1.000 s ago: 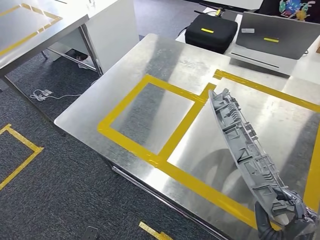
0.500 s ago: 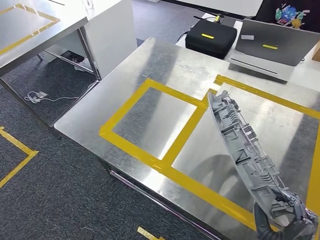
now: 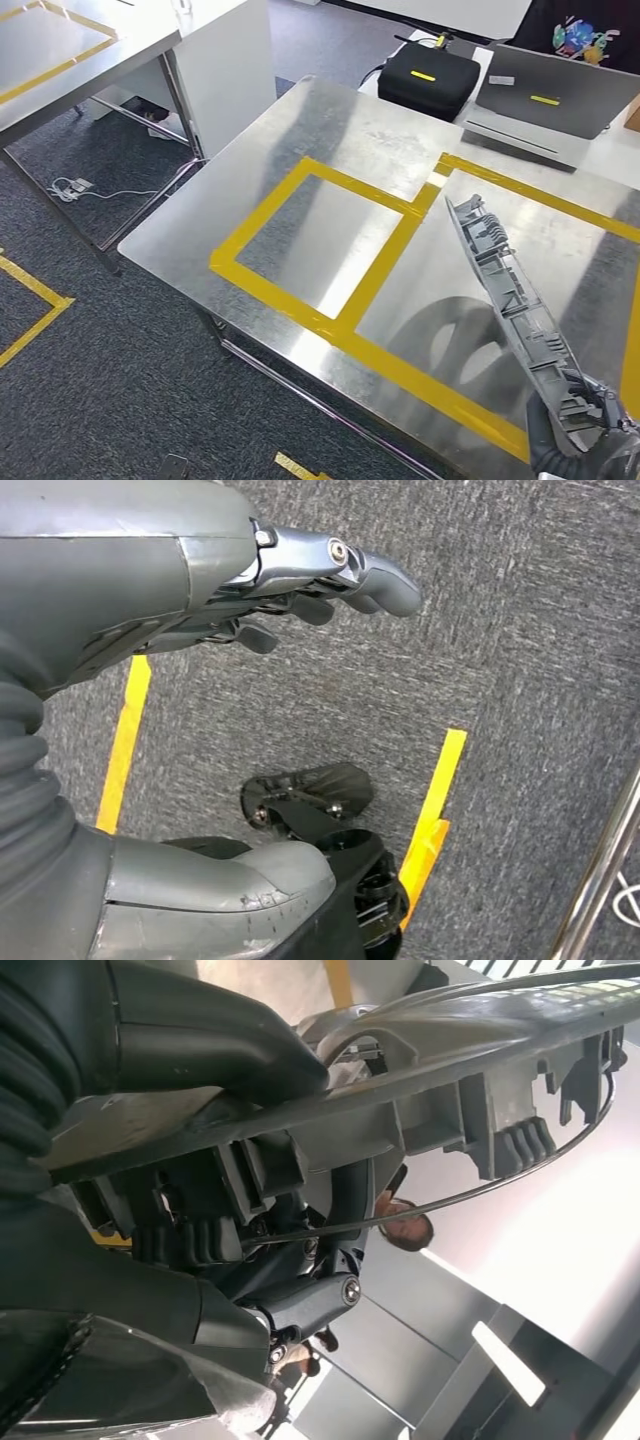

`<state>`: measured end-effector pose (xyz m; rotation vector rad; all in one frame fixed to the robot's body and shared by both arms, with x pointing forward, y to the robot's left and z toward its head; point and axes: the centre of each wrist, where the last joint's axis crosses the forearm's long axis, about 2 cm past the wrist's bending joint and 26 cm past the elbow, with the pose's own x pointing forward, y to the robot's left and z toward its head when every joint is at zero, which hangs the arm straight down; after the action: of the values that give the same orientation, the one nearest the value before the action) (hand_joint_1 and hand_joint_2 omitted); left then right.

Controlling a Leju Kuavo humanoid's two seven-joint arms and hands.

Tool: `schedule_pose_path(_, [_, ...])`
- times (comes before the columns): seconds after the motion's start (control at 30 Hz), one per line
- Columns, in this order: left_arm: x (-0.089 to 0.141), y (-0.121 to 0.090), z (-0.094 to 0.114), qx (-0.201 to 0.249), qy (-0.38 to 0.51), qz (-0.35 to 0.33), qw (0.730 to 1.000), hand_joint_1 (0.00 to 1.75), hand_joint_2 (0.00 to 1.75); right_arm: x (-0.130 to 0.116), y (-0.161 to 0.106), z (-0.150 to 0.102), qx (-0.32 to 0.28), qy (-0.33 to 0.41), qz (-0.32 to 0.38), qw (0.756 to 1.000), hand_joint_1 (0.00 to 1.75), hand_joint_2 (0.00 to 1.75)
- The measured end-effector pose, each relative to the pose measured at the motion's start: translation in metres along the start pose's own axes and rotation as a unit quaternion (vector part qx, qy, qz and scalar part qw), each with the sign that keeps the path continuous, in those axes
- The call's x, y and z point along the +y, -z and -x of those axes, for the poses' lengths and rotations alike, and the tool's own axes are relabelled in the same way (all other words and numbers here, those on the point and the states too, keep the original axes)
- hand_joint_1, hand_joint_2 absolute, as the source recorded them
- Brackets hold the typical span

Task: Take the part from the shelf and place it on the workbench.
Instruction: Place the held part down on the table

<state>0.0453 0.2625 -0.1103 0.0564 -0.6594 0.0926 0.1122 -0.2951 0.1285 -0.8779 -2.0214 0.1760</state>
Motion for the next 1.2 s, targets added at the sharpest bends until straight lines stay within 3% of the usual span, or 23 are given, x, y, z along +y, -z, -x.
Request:
schedule_pose_path(0.4, [0.000,0.000,0.000,0.000,0.002,0.004,1.000,0.00,1.75,-0.020,0.008,0.031,0.044,-0.002,0.013,0.999,1.75,1.75])
schedule_pose_path(0.9, [0.001,0.000,0.000,-0.001,0.005,0.006,1.000,0.00,1.75,-0.022,0.012,0.049,0.067,-0.021,-0.003,0.998,1.75,1.75])
schedule_pose_path(1.03, [0.001,0.000,0.001,0.000,0.007,0.008,1.000,0.00,1.75,-0.020,0.015,0.054,0.083,-0.033,-0.039,0.995,1.75,1.75])
schedule_pose_path(1.2, [0.002,0.000,0.000,-0.001,0.014,0.018,1.000,0.00,1.75,-0.024,0.028,0.078,0.130,-0.096,-0.161,0.974,1.75,1.75])
